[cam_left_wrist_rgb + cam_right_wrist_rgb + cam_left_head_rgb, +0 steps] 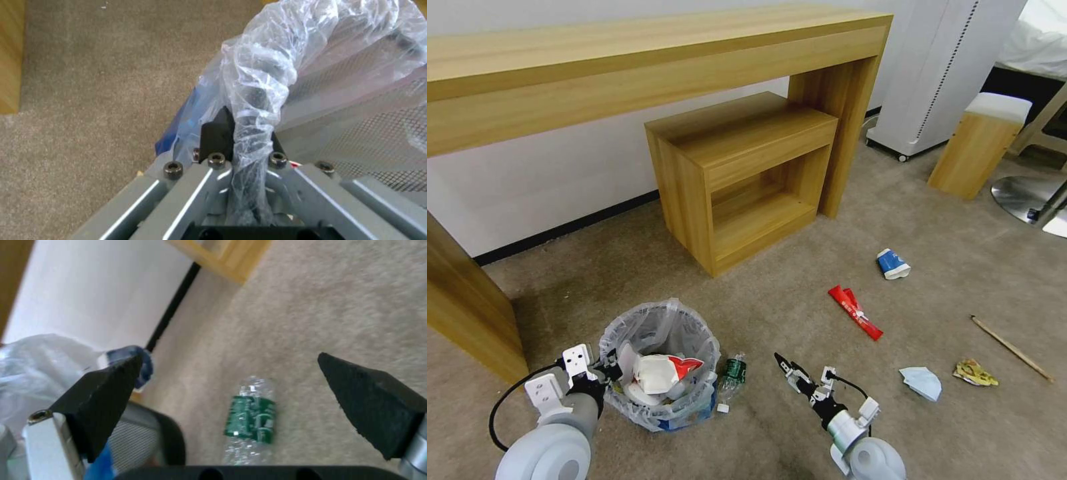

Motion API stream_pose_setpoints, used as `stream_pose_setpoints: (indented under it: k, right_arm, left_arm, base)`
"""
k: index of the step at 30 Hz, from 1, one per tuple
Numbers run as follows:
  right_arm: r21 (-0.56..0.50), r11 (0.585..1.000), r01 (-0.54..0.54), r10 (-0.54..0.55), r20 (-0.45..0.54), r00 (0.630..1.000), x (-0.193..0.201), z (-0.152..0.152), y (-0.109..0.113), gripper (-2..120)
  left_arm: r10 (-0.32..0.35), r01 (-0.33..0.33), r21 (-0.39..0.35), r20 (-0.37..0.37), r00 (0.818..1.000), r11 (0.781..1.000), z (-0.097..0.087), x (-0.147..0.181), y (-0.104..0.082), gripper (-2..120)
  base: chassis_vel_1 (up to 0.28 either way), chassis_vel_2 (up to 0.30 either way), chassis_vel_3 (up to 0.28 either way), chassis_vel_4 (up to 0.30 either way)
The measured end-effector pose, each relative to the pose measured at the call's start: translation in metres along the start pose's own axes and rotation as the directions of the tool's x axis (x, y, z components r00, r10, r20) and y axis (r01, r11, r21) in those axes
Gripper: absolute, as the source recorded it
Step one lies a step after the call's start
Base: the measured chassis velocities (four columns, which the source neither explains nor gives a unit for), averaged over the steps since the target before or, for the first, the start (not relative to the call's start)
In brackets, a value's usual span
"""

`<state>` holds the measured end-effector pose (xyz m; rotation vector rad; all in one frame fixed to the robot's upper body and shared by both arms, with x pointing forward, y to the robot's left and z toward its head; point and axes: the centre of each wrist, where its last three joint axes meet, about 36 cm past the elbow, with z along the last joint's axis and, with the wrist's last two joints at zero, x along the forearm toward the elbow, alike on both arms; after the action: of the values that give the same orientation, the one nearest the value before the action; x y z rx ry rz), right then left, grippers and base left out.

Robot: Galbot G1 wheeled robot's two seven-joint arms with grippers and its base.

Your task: Pick up the trash bin and place the garbage on the floor into it.

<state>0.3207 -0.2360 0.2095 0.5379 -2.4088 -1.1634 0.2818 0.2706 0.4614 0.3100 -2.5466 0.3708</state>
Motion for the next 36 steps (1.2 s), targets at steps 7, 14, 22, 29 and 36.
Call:
stream_pose_setpoints:
  k: [7, 14, 22, 29, 36]
  right_arm:
    - [0.211, 0.976, -0.056, 0.063, -0.029, 0.998, 0.002, -0.011, -0.002, 95]
    - [0.593, 0.803, -0.066, 0.08, 0.003, 0.997, 0.006, -0.077, 0.005, 89]
    - [0.945, 0.293, 0.144, -0.112, -0.115, 0.987, 0.012, -0.179, -0.001, 100]
    - [0.965, -0.061, 0.256, -0.122, -0.262, 0.957, 0.003, -0.239, -0.011, 99]
    - [0.889, -0.284, 0.36, -0.168, -0.415, 0.894, -0.064, -0.253, -0.003, 100]
  left_arm:
    - [0.001, -0.001, -0.008, 0.006, 1.0, 1.0, -0.002, 0.003, 0.001, 1]
    - [0.002, -0.002, -0.008, 0.009, 1.0, 1.0, -0.002, 0.003, 0.002, 1]
    - [0.006, -0.006, 0.002, 0.014, 1.0, 1.0, -0.001, 0.002, -0.002, 1]
    - [0.003, -0.003, 0.012, 0.014, 1.0, 1.0, 0.003, -0.001, -0.003, 1]
    - [-0.004, 0.003, 0.021, 0.027, 1.0, 1.0, 0.0, -0.006, -0.003, 1]
  base:
    - [0.0, 0.0, 0.0, 0.0]
    - [0.0, 0.0, 0.0, 0.0]
    - [0.0, 0.0, 0.0, 0.0]
    - [0.0, 0.0, 0.0, 0.0]
    - [0.0, 0.0, 0.0, 0.0]
